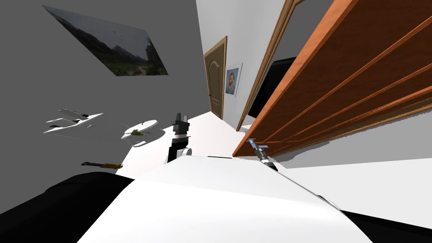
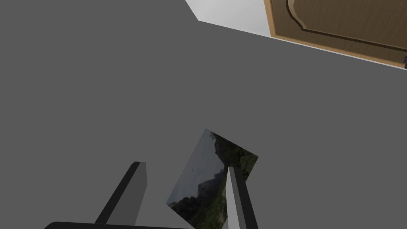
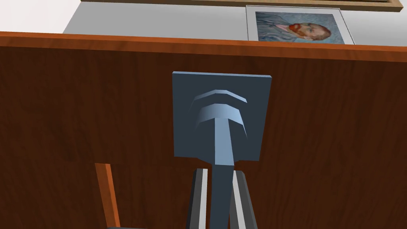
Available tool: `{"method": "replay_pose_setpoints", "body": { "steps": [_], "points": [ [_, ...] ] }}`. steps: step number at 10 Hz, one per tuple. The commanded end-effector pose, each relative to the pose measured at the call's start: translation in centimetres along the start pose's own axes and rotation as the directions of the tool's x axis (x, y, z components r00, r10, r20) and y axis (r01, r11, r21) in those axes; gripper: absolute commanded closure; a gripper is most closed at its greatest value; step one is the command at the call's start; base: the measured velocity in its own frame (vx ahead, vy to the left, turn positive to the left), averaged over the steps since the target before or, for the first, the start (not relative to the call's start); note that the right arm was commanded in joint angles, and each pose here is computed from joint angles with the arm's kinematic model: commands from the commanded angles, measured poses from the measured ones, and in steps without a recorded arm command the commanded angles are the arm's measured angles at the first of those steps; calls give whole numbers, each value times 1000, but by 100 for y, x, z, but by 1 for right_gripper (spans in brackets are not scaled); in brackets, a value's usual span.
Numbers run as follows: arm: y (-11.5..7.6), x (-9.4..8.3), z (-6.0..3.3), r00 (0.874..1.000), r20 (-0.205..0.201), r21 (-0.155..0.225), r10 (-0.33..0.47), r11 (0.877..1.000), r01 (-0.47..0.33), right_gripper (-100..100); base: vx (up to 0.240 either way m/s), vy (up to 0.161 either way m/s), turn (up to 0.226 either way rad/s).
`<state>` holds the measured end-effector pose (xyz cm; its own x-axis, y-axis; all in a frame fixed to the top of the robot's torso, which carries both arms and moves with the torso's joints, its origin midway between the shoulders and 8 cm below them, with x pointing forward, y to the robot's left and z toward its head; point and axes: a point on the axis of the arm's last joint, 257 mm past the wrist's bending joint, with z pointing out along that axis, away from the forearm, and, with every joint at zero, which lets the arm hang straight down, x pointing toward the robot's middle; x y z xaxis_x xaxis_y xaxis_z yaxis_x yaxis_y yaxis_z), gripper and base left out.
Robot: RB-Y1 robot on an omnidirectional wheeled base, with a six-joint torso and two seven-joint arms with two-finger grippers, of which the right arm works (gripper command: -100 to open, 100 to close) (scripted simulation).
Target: Pull the door open
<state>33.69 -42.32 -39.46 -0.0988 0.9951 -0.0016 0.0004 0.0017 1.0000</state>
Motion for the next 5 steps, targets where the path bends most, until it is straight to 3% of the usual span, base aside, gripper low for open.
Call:
{"method": "replay_pose_setpoints", "body": {
  "steps": [1, 2, 5],
  "points": [
    [10, 19, -17, 1000, -3, -1, 1, 1000, -1, 100, -55, -23, -21],
    [14, 30, -111, 1000, -21, -1, 1, 1000, -1, 100, -131, -57, 168],
    [20, 42, -205, 999, -38, -1, 2, 1000, -2, 100, -165, -100, 132]
  ]
}}
